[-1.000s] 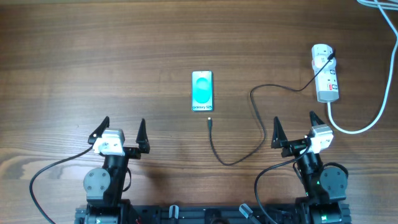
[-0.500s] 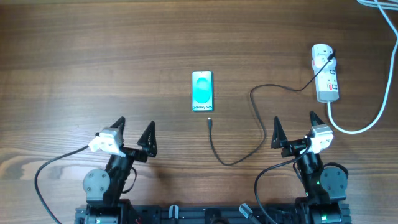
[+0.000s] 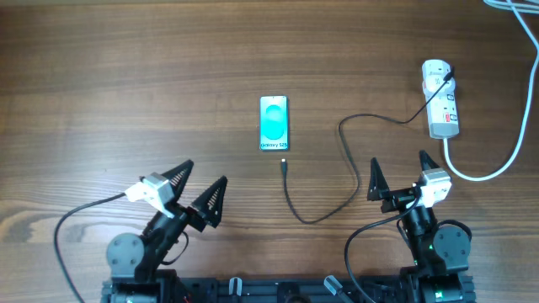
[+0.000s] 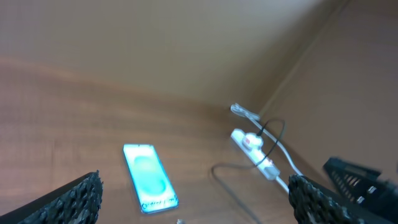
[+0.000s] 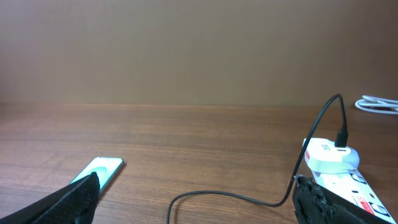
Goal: Plug charger to phone and switch on socket
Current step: 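Move the left gripper forward over the Galaxy S25 phone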
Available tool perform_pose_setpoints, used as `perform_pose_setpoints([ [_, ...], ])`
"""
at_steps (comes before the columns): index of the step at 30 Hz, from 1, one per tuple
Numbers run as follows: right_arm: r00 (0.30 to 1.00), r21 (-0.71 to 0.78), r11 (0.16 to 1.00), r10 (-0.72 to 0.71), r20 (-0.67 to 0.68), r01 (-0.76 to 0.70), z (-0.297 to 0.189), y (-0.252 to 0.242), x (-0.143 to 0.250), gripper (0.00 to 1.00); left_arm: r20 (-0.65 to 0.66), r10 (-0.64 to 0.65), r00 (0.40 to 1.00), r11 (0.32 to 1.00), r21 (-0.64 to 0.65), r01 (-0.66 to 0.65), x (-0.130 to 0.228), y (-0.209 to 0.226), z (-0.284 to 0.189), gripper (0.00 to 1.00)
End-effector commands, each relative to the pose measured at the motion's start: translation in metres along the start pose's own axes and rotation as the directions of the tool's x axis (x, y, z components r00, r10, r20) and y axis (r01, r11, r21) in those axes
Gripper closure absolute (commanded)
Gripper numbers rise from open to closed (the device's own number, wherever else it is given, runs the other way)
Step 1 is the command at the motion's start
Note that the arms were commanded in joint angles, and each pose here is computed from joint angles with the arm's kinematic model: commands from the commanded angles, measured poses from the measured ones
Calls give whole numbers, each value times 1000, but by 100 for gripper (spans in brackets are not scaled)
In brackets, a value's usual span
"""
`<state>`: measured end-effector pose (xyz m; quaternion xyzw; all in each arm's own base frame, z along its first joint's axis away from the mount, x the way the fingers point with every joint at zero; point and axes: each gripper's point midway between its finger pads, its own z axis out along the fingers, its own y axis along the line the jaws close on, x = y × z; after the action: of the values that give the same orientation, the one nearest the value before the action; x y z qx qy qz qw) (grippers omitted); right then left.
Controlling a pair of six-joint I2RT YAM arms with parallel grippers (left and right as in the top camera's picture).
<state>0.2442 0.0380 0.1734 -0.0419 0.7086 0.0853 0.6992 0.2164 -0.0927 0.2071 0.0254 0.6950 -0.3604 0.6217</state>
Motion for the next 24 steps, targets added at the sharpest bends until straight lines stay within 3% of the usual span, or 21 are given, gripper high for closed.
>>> perform_pose_setpoints([
  [1,1000,10,1000,-10,12,10,-1,-2,-2,0,73,44,996,999,-25,-42,-56,-19,0,0],
  [5,1000,10,1000,-10,12,10,-1,-2,-3,0,-18,24,1000,999,-41,-25,-85,-29,18,0],
  [7,1000,10,1000,-10,12,10,-1,-2,-3,0,-150,-63,987,996,-69,53,-94,-30,34,0],
  [9,1000,10,1000,-10,12,10,-1,-2,-3,0,-335,-171,926,985,-65,158,-95,-40,52,0],
  [13,1000,10,1000,-10,12,10,-1,-2,-3,0,-528,-224,819,929,139,344,-94,-74,74,0],
  [15,1000,10,1000,-10,12,10,-1,-2,-3,0,-576,-181,797,874,278,399,-94,-88,82,0],
  [19,1000,10,1000,-10,12,10,-1,-2,-3,0,-631,-290,720,870,140,474,-70,-74,103,1],
  [24,1000,10,1000,-10,12,10,-1,-2,-3,0,-616,-336,713,929,-92,358,-47,-64,115,1],
])
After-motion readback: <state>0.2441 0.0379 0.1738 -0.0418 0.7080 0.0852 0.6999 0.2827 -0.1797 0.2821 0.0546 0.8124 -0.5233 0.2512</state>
